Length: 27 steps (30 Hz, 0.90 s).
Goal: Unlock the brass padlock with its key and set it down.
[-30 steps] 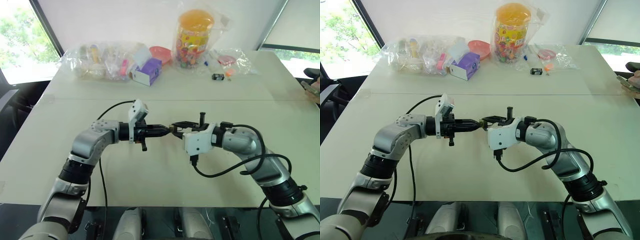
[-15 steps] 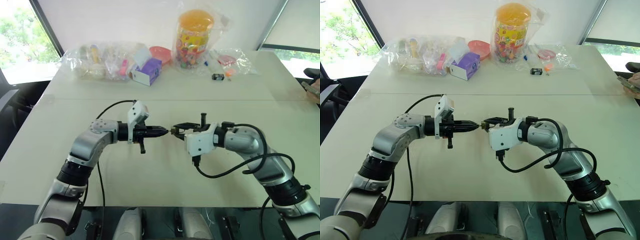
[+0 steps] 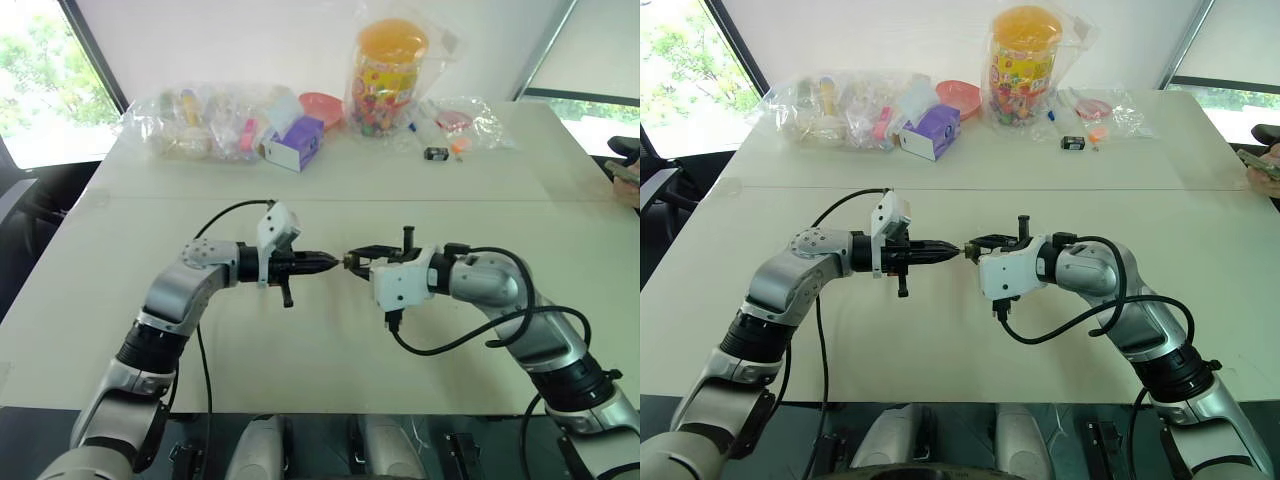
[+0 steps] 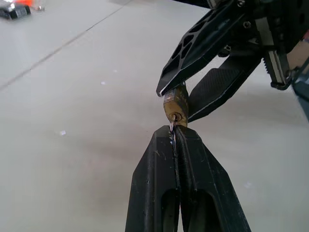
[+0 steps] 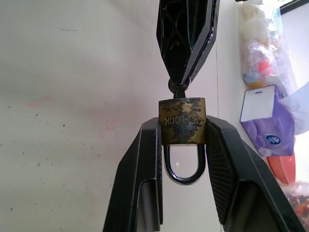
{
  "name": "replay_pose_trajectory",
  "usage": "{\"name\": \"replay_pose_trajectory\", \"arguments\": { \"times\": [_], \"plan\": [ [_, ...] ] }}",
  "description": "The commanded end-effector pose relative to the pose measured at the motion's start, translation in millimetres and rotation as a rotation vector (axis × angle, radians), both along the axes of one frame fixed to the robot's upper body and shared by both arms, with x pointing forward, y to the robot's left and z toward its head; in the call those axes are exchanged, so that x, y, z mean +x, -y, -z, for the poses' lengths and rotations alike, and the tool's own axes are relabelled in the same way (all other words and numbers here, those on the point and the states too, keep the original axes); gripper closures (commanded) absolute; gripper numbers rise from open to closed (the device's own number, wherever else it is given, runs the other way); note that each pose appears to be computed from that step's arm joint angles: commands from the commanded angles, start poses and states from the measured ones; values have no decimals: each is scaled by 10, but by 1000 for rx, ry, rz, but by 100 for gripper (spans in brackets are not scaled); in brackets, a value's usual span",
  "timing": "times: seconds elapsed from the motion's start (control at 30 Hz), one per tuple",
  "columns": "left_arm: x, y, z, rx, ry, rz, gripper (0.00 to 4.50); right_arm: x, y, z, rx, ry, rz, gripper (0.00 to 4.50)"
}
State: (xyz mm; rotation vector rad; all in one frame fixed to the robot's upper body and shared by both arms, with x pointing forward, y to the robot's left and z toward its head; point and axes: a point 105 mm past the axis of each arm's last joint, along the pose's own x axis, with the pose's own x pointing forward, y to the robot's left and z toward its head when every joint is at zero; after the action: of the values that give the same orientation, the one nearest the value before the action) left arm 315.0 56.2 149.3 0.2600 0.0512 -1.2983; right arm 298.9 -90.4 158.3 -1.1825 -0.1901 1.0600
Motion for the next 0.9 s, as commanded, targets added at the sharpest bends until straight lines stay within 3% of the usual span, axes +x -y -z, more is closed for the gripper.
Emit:
{"name": "replay_pose_trajectory", "arguments": {
  "times": [0.03, 0.2, 0.37, 0.47, 0.63, 0.77, 0.9],
  "plan": [
    [31, 62, -200, -11, 252, -22, 444, -150, -142, -143, 91, -60, -63, 384],
    [-9, 99, -221, 10, 452, 25, 444, -184, -143, -133, 111, -148, -58, 384],
    [-16, 98, -227, 21, 542, 58, 444, -155, -125, -137, 95, -167, -57, 384],
    [60, 49, -161, 2, 397, 9, 444, -134, -136, -163, 91, -149, -61, 384],
    [0, -16, -52, -137, -124, -17, 444, -88, -134, -195, 74, -85, -58, 384],
    [-83, 3, -48, -210, -355, -9, 258, -70, -130, -201, 71, -66, -58, 384],
    [-67, 6, -89, -253, -439, -30, 56, -70, -130, -203, 68, -60, -61, 384]
  ]
}}
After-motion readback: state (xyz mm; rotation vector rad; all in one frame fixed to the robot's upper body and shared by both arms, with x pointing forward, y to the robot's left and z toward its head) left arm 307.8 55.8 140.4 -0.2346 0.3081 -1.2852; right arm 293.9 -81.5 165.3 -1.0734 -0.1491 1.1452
